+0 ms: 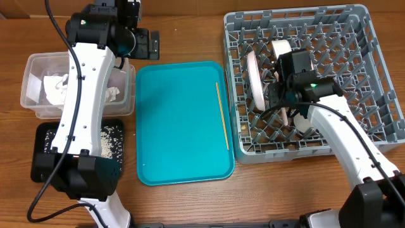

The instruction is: Sort waste into correct bins and load items into the dishwasher

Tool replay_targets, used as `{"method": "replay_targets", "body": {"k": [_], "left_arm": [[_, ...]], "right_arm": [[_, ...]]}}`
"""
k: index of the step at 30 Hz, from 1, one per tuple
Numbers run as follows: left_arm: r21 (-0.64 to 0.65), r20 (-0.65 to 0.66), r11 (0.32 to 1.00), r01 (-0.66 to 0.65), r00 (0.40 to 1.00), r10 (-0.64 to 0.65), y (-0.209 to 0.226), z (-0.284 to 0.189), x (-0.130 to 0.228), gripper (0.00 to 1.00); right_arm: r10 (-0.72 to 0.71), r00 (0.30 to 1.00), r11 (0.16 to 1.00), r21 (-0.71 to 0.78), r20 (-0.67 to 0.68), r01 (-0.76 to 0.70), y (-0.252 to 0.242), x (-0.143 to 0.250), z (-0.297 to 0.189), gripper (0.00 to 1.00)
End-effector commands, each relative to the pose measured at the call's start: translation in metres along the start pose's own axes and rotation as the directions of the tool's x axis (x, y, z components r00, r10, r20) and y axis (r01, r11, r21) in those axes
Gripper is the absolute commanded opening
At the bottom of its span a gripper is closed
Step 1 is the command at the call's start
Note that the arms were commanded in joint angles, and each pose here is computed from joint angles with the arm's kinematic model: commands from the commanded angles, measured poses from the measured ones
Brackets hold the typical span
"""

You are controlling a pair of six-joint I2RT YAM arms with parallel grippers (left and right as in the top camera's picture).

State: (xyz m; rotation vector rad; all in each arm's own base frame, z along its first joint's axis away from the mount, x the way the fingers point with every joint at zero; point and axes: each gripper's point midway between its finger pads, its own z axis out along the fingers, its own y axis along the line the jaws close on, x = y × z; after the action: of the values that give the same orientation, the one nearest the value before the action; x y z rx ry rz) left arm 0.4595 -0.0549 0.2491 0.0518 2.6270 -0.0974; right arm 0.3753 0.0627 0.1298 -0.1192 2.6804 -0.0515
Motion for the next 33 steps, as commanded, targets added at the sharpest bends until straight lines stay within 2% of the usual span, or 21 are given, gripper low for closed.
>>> {"method": "replay_targets", "body": {"k": [1,3,6,11,19,20,21,22,24,25,30,33], "left_arm": [[-0.006,-0.009,1.0,0.015,1.0,-0.015,0.0,0.004,0.001,1.0],[-0.006,-0.008,1.0,0.015,1.0,-0.015,0.0,0.004,0.001,1.0],[-0.006,-0.009,1.0,0.015,1.0,-0.015,0.0,0.004,0.001,1.0],[-0.006,-0.009,1.0,0.015,1.0,-0.015,0.0,0.004,0.001,1.0],[-0.006,-0.008,1.0,0.015,1.0,-0.015,0.0,0.004,0.001,1.0],[-0.006,-0.008,1.0,0.015,1.0,-0.015,0.0,0.004,0.001,1.0],[-0.006,-0.008,1.0,0.015,1.0,-0.015,0.0,0.004,0.001,1.0],[-0.006,-0.009,1.0,0.015,1.0,-0.015,0.0,0.004,0.001,1.0],[-0.006,-0.008,1.0,0.015,1.0,-0.015,0.0,0.004,0.001,1.0],[-0.006,-0.008,1.0,0.015,1.0,-0.015,0.0,0.004,0.001,1.0],[-0.006,-0.008,1.0,0.015,1.0,-0.015,0.0,0.004,0.001,1.0],[-0.006,-0.008,1.0,0.015,1.0,-0.015,0.0,0.004,0.001,1.0]], "right_arm": [[-0.007,1.0,1.0,0.012,-0.005,0.007,-0.003,0.002,0.004,0.36],[-0.007,1.0,1.0,0.012,-0.005,0.007,-0.003,0.002,0.004,0.43],[-0.007,1.0,1.0,0.012,-0.005,0.007,-0.003,0.002,0.004,0.47],[-0.002,1.0,1.0,0.011,0.001,0.002,-0.003,-0.002,-0.002,0.41],[0.025,0.991,0.999,-0.033,0.131,-0.021,-0.003,-0.035,-0.077,0.41],[0.027,0.989,0.997,-0.072,0.144,-0.017,0.002,-0.036,-0.087,0.48],[0.028,0.988,0.992,-0.123,0.152,-0.009,0.01,-0.036,-0.095,0.62],[0.028,0.987,0.982,-0.191,0.158,0.002,0.021,-0.035,-0.103,0.7],[0.023,0.989,0.928,-0.371,0.144,0.032,0.051,-0.027,-0.12,0.88],[0.018,0.991,0.896,-0.442,0.13,0.042,0.063,-0.023,-0.126,1.0],[-0.068,0.993,0.732,-0.671,0.091,0.112,0.107,-0.001,-0.151,1.0],[-0.11,0.99,0.674,-0.725,0.092,0.142,0.127,0.008,-0.162,1.0]]}}
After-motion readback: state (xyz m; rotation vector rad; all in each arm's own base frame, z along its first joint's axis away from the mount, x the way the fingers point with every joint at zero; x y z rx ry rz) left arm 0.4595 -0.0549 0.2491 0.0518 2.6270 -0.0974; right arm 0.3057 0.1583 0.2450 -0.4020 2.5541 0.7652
